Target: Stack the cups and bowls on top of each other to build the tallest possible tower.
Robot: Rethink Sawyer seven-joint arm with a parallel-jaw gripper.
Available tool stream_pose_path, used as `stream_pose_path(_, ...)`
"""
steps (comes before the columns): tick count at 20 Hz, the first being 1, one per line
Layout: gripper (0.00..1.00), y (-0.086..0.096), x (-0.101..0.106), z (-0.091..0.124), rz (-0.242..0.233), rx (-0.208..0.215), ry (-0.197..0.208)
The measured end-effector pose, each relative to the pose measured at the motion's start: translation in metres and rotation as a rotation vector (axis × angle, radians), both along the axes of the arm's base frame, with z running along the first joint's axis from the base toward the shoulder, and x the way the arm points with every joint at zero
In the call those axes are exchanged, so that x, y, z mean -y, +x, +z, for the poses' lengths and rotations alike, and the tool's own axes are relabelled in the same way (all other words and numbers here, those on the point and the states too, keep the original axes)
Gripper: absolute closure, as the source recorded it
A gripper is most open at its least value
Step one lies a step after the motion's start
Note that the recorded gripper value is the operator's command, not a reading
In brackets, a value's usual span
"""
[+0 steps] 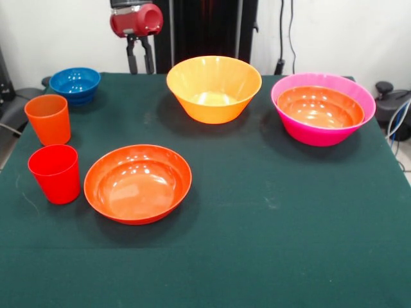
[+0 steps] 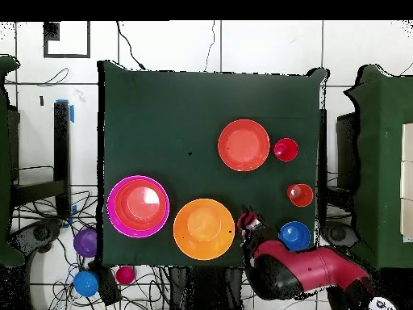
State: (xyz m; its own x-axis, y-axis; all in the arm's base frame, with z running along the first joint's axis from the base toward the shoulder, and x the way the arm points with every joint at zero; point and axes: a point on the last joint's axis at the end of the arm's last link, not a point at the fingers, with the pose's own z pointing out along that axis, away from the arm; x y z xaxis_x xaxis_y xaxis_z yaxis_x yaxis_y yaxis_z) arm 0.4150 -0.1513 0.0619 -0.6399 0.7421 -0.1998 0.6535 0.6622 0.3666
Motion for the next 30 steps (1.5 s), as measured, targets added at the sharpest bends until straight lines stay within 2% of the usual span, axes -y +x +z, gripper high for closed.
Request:
stream_pose_path(7,0.0,0.008,-0.005,0.001,0.016,0.019,0.016)
stream_pose_path(12,0.0,0.005,-0.011,-0.005,0.029,0.012,0.031)
stream_pose_path(22,0.0,0.002,-0.037,-0.035,0.122,-0.011,0.062)
stream_pose_path(30,0.0,0.003,-0.051,-0.054,0.137,-0.014,0.093)
